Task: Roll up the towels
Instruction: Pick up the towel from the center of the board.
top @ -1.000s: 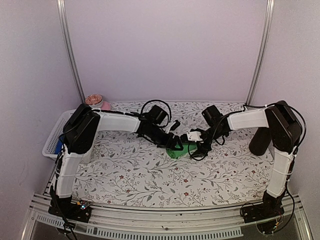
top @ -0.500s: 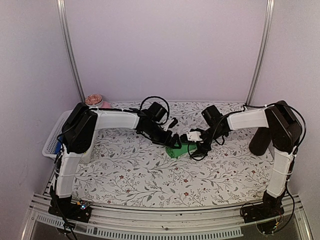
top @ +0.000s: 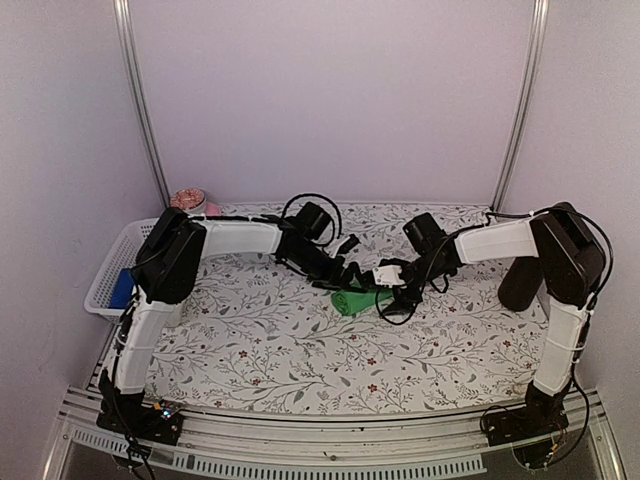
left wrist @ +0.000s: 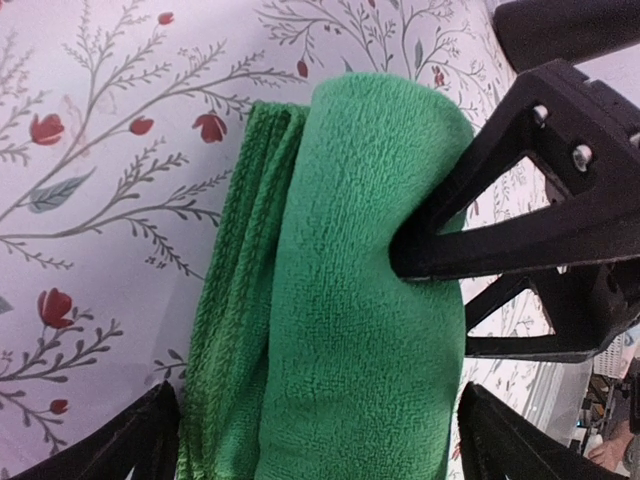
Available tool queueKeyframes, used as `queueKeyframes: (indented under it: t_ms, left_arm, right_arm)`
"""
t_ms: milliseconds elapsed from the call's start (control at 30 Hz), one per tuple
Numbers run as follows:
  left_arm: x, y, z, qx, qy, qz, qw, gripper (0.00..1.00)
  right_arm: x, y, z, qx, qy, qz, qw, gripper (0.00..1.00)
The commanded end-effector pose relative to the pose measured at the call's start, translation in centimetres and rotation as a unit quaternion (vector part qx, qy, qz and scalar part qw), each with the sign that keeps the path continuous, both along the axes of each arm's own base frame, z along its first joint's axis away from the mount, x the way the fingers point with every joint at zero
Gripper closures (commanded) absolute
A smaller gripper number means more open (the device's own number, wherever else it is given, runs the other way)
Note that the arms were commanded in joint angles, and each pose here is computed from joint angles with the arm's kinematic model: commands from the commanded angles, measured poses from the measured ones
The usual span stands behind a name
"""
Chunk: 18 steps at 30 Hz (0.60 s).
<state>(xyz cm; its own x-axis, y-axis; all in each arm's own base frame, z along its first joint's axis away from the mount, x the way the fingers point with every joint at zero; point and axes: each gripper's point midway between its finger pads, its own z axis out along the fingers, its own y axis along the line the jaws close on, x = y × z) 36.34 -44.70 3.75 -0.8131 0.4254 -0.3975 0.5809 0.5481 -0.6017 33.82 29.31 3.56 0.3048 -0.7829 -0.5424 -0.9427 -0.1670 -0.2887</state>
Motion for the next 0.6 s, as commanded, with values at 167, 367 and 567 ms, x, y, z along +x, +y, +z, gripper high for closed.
queueKeyframes:
  t_ms: [167, 367, 567]
  left_arm:
    - [-4.9, 1.5, -6.9, 0.074, 0.098, -0.027, 0.992, 0.11]
    - [-4.9, 1.7, -7.7, 0.085, 0.101, -0.02, 0.991, 0.37]
    - [-4.3, 1.2, -7.1, 0.079, 0.093, -0.017, 0.992, 0.77]
  right_arm:
    - [-2.1, -2.1, -2.6, -0.052, 0.029, -0.012, 0.998, 0.13]
    - [-2.2, -2.2, -2.3, -0.051, 0.017, -0.009, 0.999, 0.13]
    - [-2.0, -2.1, -1.9, -0.048, 0.006, -0.011, 0.999, 0.13]
